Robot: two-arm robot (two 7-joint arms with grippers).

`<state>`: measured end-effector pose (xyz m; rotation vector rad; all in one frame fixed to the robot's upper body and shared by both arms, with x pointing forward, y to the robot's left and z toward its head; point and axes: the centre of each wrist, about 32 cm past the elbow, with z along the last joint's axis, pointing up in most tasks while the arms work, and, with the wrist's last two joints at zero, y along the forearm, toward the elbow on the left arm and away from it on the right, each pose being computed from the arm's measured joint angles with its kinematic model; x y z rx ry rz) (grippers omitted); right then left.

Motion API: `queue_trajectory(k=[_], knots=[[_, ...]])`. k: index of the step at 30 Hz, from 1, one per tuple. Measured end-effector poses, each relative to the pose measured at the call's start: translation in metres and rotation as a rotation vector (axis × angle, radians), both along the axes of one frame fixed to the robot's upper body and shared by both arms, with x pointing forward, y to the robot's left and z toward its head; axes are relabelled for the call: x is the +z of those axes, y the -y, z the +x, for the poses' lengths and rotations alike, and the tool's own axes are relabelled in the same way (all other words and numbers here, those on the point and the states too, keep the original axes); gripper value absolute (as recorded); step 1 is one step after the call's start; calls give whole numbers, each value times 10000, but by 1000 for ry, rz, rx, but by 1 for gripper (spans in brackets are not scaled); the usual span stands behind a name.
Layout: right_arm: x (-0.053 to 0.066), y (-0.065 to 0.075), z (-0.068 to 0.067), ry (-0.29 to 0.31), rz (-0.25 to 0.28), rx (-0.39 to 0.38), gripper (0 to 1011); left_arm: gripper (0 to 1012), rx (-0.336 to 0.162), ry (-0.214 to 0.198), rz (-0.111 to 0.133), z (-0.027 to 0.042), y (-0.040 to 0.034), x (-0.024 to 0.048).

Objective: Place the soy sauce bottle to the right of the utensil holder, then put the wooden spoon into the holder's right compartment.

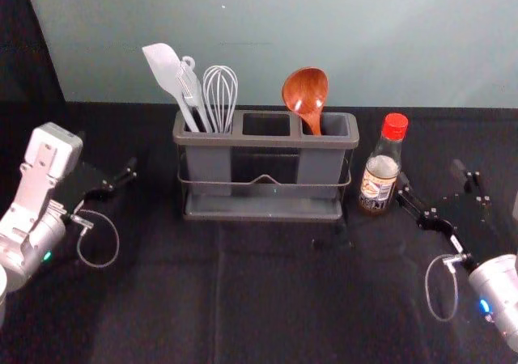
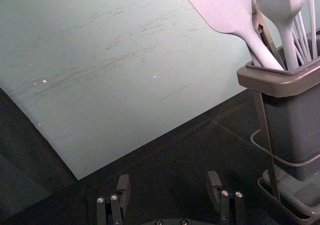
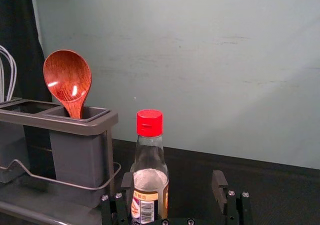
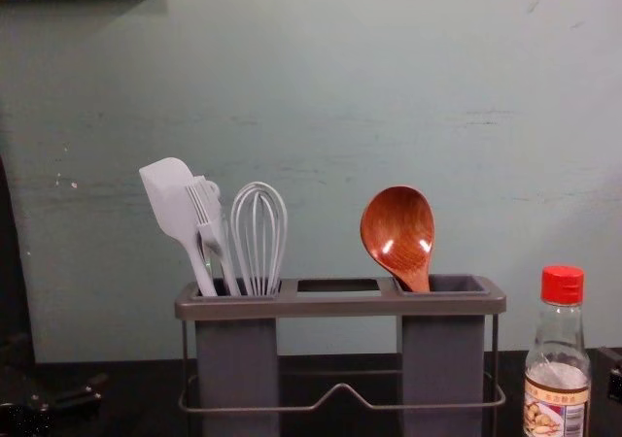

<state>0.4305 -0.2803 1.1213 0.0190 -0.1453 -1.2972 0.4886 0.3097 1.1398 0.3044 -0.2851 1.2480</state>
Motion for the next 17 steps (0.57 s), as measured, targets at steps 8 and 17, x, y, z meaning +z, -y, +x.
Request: queue_trajectory(k=[8, 17], knots=[[1, 2, -2, 0, 1, 0, 1002, 1005, 0, 0, 0, 0, 0, 0], [2, 3, -4, 0, 1, 0, 1003, 1005, 0, 0, 0, 0, 0, 0]])
